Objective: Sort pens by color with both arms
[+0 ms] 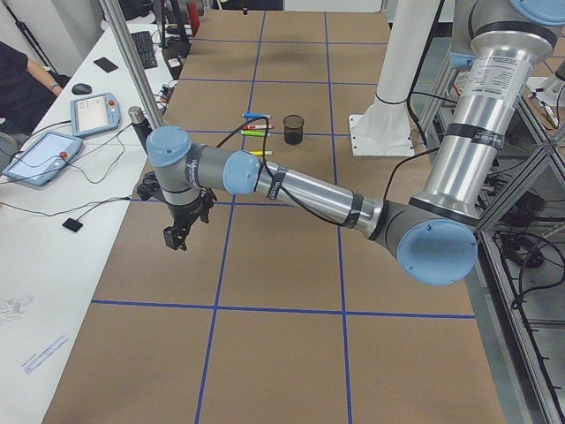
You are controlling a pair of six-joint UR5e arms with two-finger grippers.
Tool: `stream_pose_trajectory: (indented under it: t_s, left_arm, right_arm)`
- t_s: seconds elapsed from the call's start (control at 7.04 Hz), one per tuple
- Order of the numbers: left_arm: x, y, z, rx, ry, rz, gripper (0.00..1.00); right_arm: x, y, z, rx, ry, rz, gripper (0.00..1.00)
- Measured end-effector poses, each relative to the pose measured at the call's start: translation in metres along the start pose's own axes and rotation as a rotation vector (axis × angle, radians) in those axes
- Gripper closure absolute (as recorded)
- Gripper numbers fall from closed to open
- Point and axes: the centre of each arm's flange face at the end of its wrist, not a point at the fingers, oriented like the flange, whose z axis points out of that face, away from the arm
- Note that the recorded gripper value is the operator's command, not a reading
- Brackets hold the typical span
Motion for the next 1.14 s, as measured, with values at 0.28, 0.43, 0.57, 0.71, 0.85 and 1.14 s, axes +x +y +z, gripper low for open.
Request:
stream_pose_trajectory:
  t_s: [0.28, 0.43, 0.57, 0.71, 0.85, 1.14]
  left_arm:
    - [-0.009, 0.031, 0.004, 0.0, -0.003, 0.005, 0.01]
    - [-0.008, 0.045, 0.004, 0.003, -0.005, 0.006, 0.01]
    - [-0.005, 0.058, 0.004, 0.005, -0.007, 0.003, 0.01]
    - [-0.005, 0.066, 0.003, 0.005, -0.009, -0.002, 0.01]
    - [-0.006, 0.071, 0.003, 0.005, -0.012, -0.006, 0.01]
    - [-0.005, 0.073, 0.002, 0.006, -0.014, -0.008, 0.01]
  right_arm:
    - [0.03, 0.033, 0.004, -0.006, -0.011, 0.051, 0.01]
    - [0.044, 0.049, 0.006, -0.008, -0.025, 0.082, 0.01]
    - [0.054, 0.062, 0.006, -0.007, -0.042, 0.106, 0.01]
    - [0.062, 0.069, 0.004, -0.002, -0.054, 0.123, 0.01]
    - [0.067, 0.074, 0.002, 0.004, -0.065, 0.135, 0.01]
    - [0.071, 0.078, 0.0, 0.009, -0.072, 0.144, 0.01]
